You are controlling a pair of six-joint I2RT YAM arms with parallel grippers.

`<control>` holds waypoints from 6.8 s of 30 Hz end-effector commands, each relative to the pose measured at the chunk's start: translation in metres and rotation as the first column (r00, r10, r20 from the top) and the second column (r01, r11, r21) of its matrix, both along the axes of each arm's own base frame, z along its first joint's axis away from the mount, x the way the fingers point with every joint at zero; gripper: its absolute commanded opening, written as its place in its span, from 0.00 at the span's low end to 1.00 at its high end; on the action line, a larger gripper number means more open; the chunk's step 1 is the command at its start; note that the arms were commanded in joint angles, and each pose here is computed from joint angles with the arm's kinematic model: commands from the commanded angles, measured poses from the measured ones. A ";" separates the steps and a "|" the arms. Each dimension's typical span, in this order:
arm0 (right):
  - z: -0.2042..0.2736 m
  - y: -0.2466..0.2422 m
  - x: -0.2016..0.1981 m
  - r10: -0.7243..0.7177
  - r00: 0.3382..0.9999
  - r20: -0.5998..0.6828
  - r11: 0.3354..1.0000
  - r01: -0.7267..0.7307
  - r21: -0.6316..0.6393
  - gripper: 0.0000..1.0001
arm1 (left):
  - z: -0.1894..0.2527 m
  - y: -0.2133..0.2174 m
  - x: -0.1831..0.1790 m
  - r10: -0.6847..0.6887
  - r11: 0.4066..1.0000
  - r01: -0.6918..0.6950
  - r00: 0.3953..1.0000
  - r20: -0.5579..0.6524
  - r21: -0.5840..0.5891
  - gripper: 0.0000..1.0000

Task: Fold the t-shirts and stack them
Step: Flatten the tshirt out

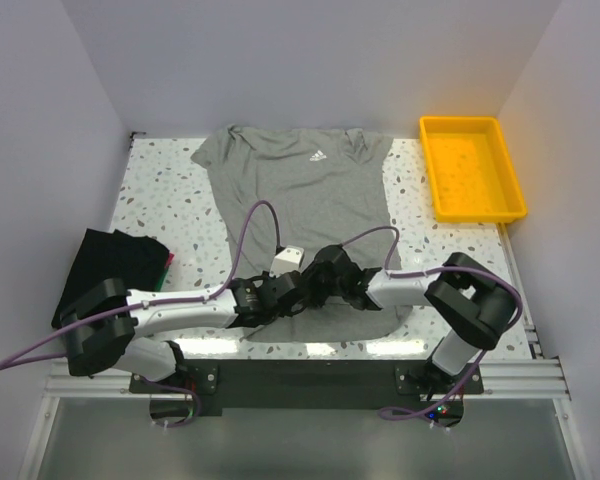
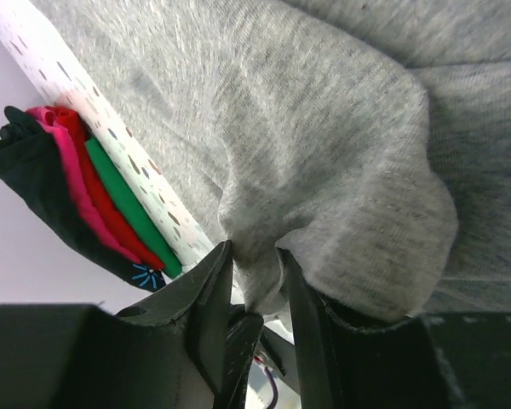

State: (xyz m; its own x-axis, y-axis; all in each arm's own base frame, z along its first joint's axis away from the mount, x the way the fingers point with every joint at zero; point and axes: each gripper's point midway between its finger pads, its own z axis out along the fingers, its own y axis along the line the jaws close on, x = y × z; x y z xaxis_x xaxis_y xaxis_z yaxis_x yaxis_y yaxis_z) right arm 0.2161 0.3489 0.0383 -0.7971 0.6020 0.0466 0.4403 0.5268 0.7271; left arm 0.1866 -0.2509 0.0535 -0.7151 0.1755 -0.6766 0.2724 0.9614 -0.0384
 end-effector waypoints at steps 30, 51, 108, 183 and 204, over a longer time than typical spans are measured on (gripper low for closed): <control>0.028 0.015 0.010 0.099 0.992 0.075 0.993 -0.093 -0.078 0.00 | 0.011 0.005 0.008 -0.001 1.000 0.002 0.998 0.066 -0.010 0.36; 0.027 0.015 0.010 0.096 0.993 0.069 0.993 -0.091 -0.079 0.00 | -0.002 -0.001 0.011 -0.008 0.999 0.005 0.997 0.073 0.037 0.28; 0.059 -0.224 -0.012 0.288 0.949 0.131 0.555 -0.054 -0.830 0.36 | 0.157 0.227 -0.010 0.766 0.638 -0.677 0.607 0.211 -0.367 0.00; 0.004 -0.130 -0.009 0.705 0.709 -0.027 0.335 -0.366 -0.868 0.41 | 0.229 0.243 -0.002 0.764 0.644 -0.628 0.551 0.334 -0.437 0.00; -0.024 -0.121 -0.006 0.703 0.710 -0.030 0.359 -0.391 -0.848 0.39 | 0.236 0.249 -0.005 0.758 0.652 -0.616 0.554 0.345 -0.443 0.00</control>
